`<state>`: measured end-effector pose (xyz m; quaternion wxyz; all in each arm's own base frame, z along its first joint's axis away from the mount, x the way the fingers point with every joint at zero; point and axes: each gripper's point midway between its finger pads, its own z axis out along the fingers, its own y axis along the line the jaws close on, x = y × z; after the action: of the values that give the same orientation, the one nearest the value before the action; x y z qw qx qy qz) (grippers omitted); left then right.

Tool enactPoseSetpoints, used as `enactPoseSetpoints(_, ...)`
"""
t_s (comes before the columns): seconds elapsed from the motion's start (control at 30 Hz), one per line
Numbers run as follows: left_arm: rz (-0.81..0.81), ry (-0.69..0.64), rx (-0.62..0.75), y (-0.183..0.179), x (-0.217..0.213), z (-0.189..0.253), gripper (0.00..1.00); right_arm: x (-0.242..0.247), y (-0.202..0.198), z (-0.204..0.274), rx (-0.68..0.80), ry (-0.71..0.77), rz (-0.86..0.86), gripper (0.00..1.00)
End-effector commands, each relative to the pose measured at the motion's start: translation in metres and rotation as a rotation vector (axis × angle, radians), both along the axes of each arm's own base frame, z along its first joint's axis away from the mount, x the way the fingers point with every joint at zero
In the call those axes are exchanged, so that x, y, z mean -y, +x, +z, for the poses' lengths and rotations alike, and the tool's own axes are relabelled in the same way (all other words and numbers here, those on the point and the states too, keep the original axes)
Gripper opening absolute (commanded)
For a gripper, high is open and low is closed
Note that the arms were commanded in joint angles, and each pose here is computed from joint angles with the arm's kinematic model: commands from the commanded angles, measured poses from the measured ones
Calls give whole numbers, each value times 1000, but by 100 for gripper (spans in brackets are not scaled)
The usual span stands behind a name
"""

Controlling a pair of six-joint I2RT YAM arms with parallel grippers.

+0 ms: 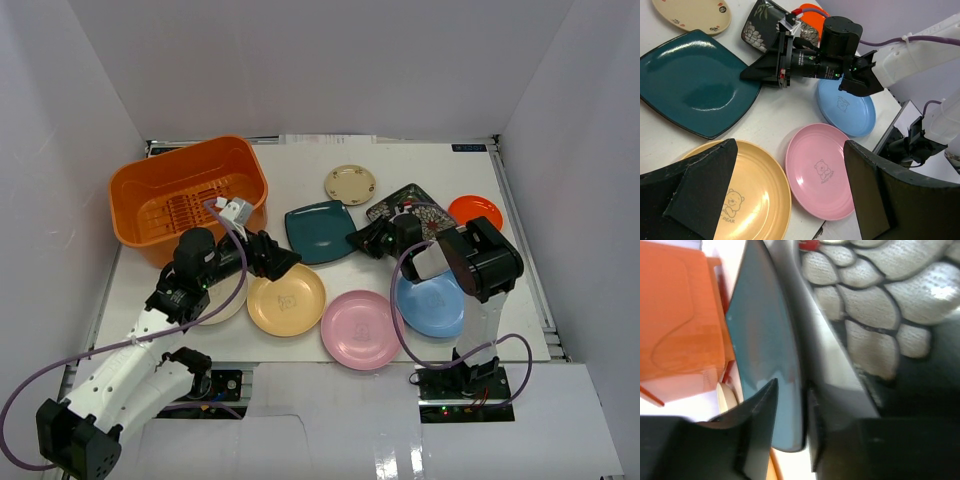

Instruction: Place the plates into the plastic bin on the countertop

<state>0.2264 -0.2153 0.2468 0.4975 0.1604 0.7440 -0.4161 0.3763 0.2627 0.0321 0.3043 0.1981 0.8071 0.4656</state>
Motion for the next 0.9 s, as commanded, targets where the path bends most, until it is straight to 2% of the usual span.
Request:
enactPoseSetpoints(0.0,40,0,-2,7,-3,8,98,-3,6,11,25,34,-29,22)
enactPoseSetpoints(0.1,78,12,-19,12,-7,3,97,4,3,29,81,36,-57,8)
enactPoseSetpoints(0.23,130,26,-30,19,-13,7,95,13,-7,63,179,25,-67,8)
enactPoseSetpoints(0.43,174,43,-115,29,-13,3,90,28,-24,138,379,11,-70,8)
enactPoseSetpoints(0.47,176,38,-117,31,-12,8,90,31,-29,163,441,26,-75,8)
enactPoseSetpoints(0.53,185,37,-148,33,-11,7,89,39,-37,177,478,22,-78,8)
enactPoseSetpoints(0.63,202,22,-172,37,-9,10,89,46,-58,221,566,99,-44,8)
enactPoseSetpoints(0.87,186,-17,-234,51,5,5,88,38,-92,266,600,268,89,8)
